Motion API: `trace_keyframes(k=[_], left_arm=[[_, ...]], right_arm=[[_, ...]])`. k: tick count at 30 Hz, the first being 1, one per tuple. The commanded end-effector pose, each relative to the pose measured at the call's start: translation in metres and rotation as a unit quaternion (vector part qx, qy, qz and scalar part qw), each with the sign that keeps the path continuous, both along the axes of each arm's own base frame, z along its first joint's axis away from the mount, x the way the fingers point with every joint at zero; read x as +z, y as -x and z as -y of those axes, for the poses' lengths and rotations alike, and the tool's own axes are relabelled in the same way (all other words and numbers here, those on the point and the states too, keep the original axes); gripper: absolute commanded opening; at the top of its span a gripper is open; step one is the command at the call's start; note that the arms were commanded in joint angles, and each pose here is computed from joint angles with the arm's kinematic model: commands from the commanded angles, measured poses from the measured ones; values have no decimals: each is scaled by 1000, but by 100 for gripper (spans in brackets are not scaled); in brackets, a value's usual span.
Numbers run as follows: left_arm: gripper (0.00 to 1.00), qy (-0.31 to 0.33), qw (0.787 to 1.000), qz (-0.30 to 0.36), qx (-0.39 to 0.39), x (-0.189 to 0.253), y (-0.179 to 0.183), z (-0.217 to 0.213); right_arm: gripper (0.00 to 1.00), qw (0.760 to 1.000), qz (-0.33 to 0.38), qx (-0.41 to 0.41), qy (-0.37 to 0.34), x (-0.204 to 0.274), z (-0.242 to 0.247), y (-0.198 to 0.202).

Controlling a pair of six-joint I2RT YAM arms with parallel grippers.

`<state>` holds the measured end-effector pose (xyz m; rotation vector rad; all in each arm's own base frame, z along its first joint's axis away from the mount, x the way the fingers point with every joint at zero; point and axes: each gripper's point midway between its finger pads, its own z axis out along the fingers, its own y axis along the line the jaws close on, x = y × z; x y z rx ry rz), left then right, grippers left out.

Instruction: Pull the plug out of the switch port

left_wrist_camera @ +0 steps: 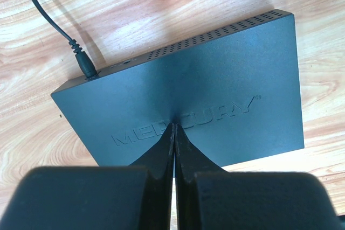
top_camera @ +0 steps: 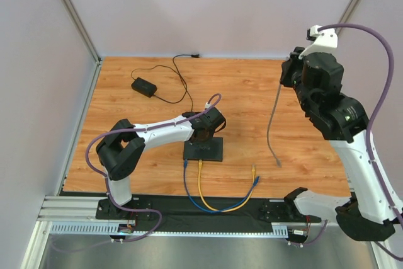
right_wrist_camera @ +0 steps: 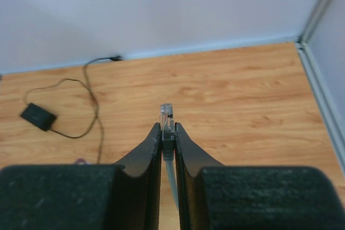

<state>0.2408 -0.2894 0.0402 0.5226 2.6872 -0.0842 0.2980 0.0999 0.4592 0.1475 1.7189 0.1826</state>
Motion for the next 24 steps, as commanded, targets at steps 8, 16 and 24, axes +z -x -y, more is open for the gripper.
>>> trace_keyframes(k=[8, 16, 24], left_arm=[[0, -8, 998, -56, -8, -8, 30, -10], [0, 11, 998, -63, -18, -6, 33, -3], [0, 56, 994, -86, -30, -8, 46, 8]], right_arm=[[0, 990, -76, -115, 36, -84, 112, -77], [2, 967, -133, -207, 61, -170, 179, -164], [6, 953, -207, -212, 63, -253, 196, -246]])
